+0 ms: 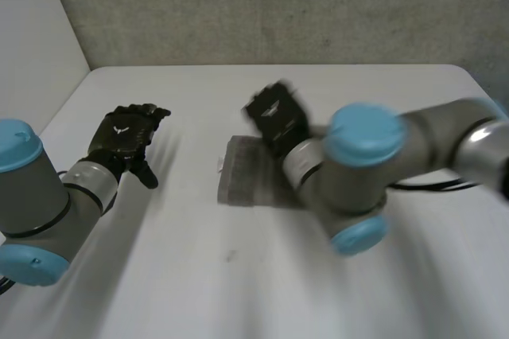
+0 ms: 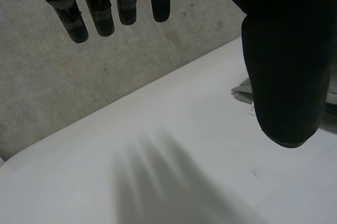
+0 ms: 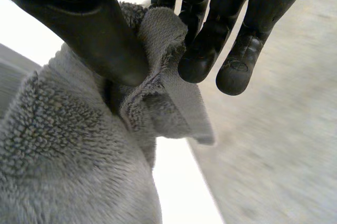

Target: Fold the towel.

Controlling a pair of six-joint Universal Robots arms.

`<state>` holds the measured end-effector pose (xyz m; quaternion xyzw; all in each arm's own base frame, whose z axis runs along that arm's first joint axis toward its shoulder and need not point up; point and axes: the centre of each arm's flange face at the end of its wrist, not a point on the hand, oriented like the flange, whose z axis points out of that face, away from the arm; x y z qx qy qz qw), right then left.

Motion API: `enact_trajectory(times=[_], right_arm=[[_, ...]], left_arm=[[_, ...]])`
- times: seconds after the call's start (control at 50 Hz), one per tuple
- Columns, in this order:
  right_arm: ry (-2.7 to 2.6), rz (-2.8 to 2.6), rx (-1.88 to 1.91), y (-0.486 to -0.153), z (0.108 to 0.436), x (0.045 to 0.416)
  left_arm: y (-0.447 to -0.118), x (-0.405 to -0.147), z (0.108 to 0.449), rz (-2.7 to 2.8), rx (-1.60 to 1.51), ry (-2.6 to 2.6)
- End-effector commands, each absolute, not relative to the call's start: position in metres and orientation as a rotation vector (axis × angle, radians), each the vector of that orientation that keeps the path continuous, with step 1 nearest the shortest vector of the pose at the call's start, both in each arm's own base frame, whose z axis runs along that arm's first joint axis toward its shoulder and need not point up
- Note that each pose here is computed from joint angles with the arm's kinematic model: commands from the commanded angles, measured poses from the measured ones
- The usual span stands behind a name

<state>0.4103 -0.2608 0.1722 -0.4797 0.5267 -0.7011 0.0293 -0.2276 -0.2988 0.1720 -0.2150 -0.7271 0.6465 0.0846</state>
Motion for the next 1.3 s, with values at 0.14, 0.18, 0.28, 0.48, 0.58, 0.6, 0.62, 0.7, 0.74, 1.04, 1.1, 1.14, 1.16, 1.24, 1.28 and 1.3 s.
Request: enact_trajectory(times=[0.14,0.18,0.28,0.48,0.58,0.6,0.62,0.7,0.74,1.04,1.1,1.14,1.16,1.24,1.28,1.3], right_arm=[[1.668,-1.947,-1.601,-0.226,0.153,0.417],[1.676,-1.975,-1.549,-0.229,0.170,0.410],[1.788,-2.014,-1.348,-0.251,0.203,0.373],[2.078,-1.893,-1.005,-0.267,0.199,0.299],[2.241,-1.803,-0.971,-0.268,0.165,0.270],[2.241,-1.803,-0.970,-0.268,0.165,0.269],[2.275,-1.801,-0.947,-0.273,0.158,0.261],[2.324,-1.797,-0.920,-0.279,0.143,0.248],[2.339,-1.814,-0.940,-0.283,0.131,0.242],[2.323,-1.919,-0.978,-0.295,0.131,0.235],[2.298,-1.965,-0.981,-0.298,0.142,0.234],[2.280,-1.989,-0.987,-0.300,0.147,0.236],[2.256,-2.012,-1.000,-0.302,0.152,0.239],[2.207,-2.079,-1.009,-0.312,0.166,0.245],[2.133,-2.093,-1.032,-0.315,0.175,0.260],[2.132,-2.092,-1.032,-0.315,0.175,0.260]], left_arm=[[-0.295,-0.234,0.174,1.933,-0.662,-2.141],[-0.296,-0.235,0.176,1.942,-0.664,-2.130],[-0.294,-0.251,0.187,1.965,-0.697,-2.058],[-0.280,-0.299,0.202,1.945,-0.762,-1.894],[-0.270,-0.331,0.190,1.851,-0.799,-1.860],[-0.270,-0.331,0.190,1.851,-0.800,-1.860],[-0.270,-0.336,0.186,1.842,-0.805,-1.866],[-0.276,-0.342,0.176,1.842,-0.797,-1.893],[-0.285,-0.345,0.166,1.856,-0.779,-1.926],[-0.303,-0.341,0.131,1.819,-0.731,-2.130],[-0.300,-0.334,0.132,1.820,-0.704,-2.187],[-0.293,-0.329,0.134,1.803,-0.700,-2.213],[-0.287,-0.325,0.138,1.792,-0.705,-2.220],[-0.277,-0.319,0.148,1.794,-0.702,-2.217],[-0.272,-0.316,0.156,1.807,-0.693,-2.204],[-0.272,-0.316,0.156,1.807,-0.693,-2.203]])
